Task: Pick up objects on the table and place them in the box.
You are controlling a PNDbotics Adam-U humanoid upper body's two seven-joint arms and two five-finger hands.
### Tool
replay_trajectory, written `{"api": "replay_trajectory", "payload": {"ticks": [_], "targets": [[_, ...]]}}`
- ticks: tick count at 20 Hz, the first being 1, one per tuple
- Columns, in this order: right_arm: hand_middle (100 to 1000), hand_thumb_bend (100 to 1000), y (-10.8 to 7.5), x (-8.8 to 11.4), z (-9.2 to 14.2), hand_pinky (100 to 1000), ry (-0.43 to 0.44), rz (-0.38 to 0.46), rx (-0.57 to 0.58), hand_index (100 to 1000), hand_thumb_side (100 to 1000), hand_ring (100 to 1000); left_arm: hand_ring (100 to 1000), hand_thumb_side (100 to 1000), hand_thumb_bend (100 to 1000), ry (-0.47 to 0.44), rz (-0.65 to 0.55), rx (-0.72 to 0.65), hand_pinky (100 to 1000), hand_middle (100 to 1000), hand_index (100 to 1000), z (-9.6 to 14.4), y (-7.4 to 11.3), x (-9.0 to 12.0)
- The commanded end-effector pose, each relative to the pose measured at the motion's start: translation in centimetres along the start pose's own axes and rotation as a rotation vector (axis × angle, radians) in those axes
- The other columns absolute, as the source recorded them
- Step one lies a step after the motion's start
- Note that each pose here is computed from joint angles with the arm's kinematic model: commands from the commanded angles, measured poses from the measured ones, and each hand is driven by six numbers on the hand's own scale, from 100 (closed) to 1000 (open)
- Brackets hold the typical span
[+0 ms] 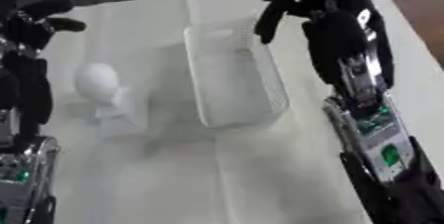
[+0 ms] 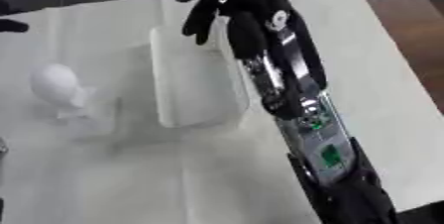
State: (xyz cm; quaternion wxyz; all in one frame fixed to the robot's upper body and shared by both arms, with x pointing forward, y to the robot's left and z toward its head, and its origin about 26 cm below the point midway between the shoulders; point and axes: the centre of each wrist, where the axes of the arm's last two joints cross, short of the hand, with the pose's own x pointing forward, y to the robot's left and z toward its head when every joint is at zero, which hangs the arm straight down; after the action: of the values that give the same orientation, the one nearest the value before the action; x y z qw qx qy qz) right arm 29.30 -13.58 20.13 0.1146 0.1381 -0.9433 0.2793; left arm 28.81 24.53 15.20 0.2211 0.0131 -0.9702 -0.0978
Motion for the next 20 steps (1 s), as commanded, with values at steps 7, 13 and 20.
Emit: {"api": "replay_trajectory", "payload": {"ticks": [7, 13, 20], "targets": [[646, 100, -0.3, 0.4, 0.0, 349, 0.006, 0.013, 0.018, 871, 856, 489, 743, 726, 307, 0.02, -0.222, -0.088, 594, 870, 905, -1.6, 4.1, 0.9], [641, 100, -0.3, 0.4, 0.0, 340, 0.011, 0.012, 0.028, 871, 853, 484, 742, 765, 275, 0.005, -0.179, -0.077, 595, 871, 904, -1.9, 3.9, 0.8], [638, 100, -0.3, 0.5, -0.2, 336, 0.009, 0.013, 0.037, 872, 863, 481, 741, 784, 281, 0.011, -0.155, -0.077, 594, 872, 904, -1.9, 3.5, 0.8]]}}
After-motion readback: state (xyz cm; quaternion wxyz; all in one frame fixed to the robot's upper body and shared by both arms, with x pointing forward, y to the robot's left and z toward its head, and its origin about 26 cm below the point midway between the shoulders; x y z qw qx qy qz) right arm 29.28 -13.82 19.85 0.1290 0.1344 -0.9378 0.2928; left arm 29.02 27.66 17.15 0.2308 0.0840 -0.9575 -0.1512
